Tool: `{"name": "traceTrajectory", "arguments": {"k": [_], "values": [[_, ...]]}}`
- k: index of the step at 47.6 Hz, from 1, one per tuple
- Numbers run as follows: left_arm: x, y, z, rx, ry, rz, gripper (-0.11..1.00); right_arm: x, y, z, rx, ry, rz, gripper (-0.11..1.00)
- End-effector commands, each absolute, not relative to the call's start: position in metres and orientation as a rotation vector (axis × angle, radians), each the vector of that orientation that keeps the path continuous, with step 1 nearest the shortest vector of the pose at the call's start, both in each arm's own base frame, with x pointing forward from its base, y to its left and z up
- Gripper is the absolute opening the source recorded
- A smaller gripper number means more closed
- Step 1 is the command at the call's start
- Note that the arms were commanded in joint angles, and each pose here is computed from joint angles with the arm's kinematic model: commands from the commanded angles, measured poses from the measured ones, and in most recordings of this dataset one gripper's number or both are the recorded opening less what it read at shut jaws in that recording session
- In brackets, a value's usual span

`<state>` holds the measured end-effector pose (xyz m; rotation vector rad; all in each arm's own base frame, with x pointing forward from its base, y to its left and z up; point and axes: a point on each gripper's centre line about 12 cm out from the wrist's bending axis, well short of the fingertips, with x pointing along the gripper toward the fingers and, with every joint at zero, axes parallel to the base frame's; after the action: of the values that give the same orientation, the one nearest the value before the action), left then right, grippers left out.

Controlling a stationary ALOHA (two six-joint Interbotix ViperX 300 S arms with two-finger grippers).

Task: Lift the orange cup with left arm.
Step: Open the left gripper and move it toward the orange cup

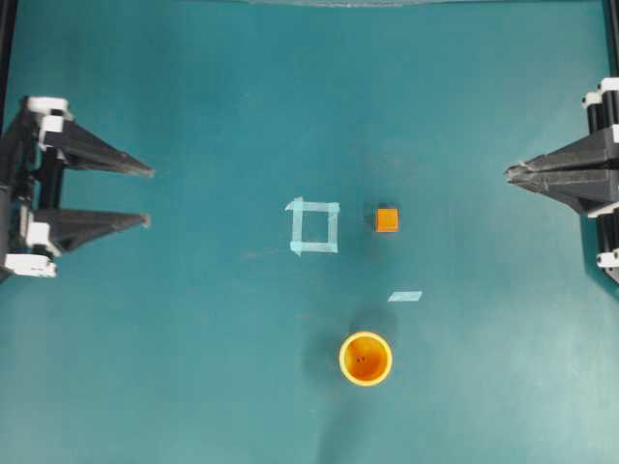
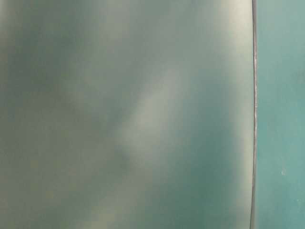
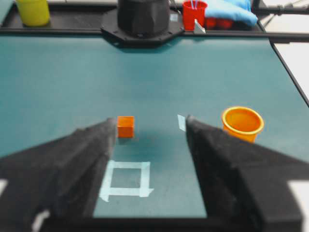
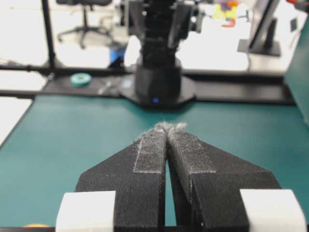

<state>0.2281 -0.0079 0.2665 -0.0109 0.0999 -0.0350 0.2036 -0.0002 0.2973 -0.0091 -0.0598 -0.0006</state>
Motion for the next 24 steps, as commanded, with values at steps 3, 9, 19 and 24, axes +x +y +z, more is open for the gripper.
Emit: {"name": "traceTrajectory", "arguments": {"k": [3, 9, 19, 24], "values": [[0.245, -0.014, 0.271, -0.009, 0.086, -0.059, 0.62, 0.206, 0.0, 0.309, -0.012, -0.089, 0.0, 0.0], [0.264, -0.022, 0.263, -0.009, 0.132, -0.085, 0.67, 0.206, 0.0, 0.308, -0.012, -0.087, -0.002, 0.0], [0.3, -0.037, 0.247, -0.001, 0.228, -0.123, 0.81, 0.206, 0.0, 0.307, -0.012, -0.078, 0.0, 0.0], [0.323, -0.046, 0.24, 0.005, 0.28, -0.139, 0.85, 0.205, 0.0, 0.307, -0.012, -0.078, 0.0, 0.0]]}}
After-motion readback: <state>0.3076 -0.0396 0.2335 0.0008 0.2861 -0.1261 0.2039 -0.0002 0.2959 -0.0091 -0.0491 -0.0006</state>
